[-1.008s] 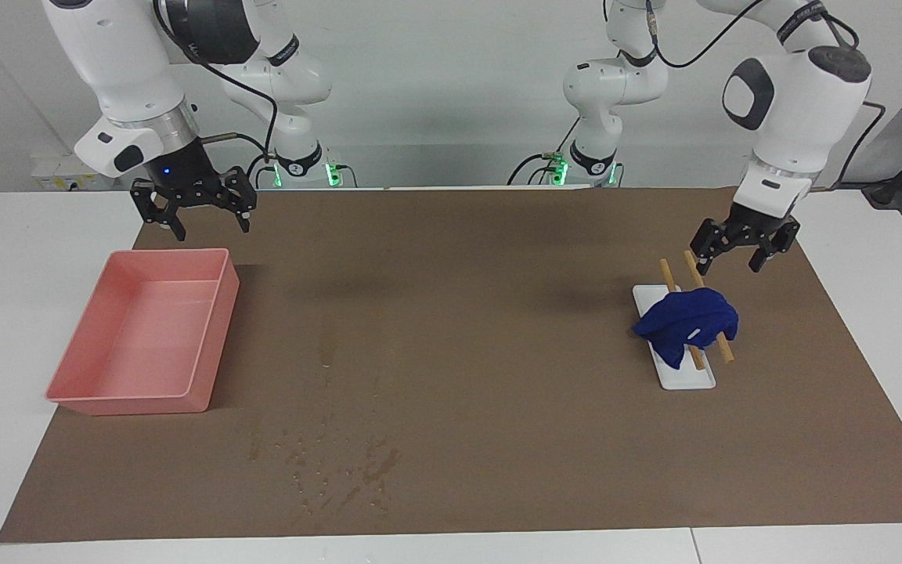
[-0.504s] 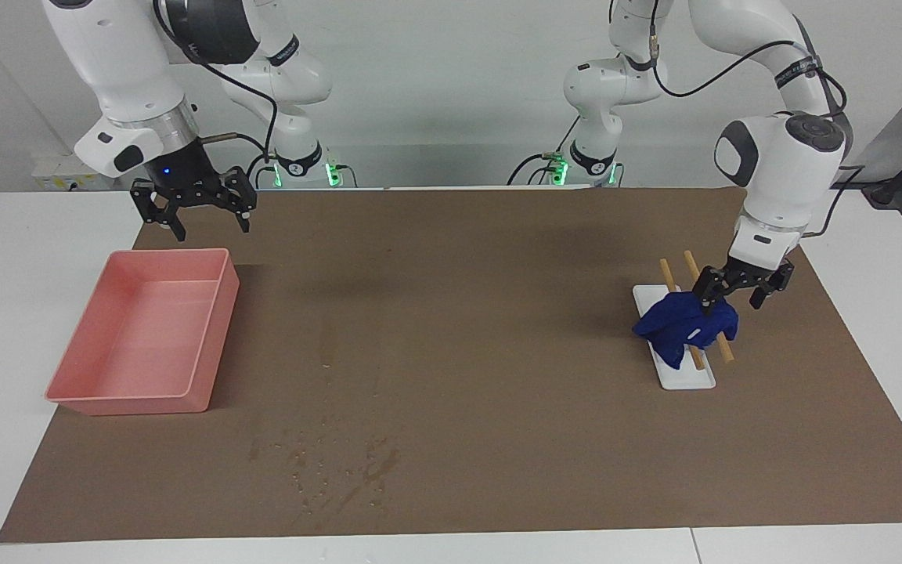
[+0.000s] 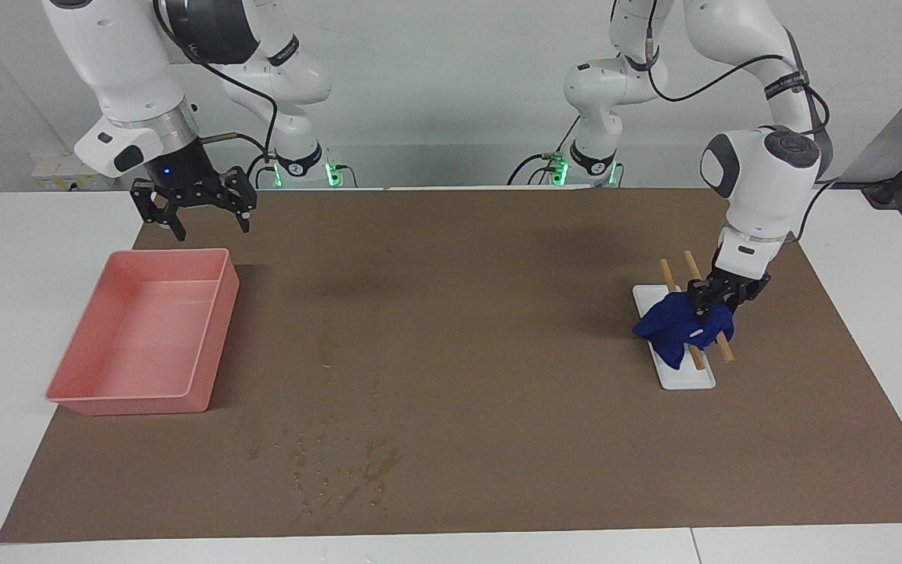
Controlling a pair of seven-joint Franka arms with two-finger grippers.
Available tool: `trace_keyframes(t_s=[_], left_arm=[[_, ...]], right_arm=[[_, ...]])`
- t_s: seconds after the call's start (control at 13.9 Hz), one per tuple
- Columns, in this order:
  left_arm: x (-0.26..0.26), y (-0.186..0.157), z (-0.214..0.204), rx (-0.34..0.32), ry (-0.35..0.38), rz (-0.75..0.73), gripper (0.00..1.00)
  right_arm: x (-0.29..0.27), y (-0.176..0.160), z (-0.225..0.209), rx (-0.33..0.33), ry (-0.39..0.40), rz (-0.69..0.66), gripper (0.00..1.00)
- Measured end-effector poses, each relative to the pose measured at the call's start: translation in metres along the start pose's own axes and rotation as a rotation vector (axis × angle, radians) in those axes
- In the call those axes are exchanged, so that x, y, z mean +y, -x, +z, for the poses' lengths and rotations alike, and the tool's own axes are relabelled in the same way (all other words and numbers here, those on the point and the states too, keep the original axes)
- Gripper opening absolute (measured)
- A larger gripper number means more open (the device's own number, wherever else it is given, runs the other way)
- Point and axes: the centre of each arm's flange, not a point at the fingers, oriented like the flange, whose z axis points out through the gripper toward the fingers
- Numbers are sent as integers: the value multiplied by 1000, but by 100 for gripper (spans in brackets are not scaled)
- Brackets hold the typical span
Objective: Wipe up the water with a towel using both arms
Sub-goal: 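Reach the left gripper down and grasp the blue towel on the tray, then lift the towel with the left gripper while the right gripper approaches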
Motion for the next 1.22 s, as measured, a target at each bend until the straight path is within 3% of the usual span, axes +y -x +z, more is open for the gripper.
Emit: trace_keyframes(t_s=[0.07, 0.5, 0.72, 1.01, 1.08, 1.22], left_arm=[[0, 0, -1, 2, -2, 2, 37], [2, -6, -13, -19, -9, 7, 35], [3, -11, -25, -29, -13, 9, 19], [12, -17, -43, -56, -9, -76, 19], [17, -20, -55, -72, 21, -149, 19], [35, -30, -85, -115, 158, -326, 19]], right_arm=[[0, 0, 0, 0, 0, 0, 100], [0, 0, 0, 0, 0, 0, 100], [0, 0, 0, 0, 0, 0, 100], [0, 0, 0, 0, 0, 0, 100], [0, 0, 0, 0, 0, 0, 100], [0, 0, 0, 0, 0, 0, 100]])
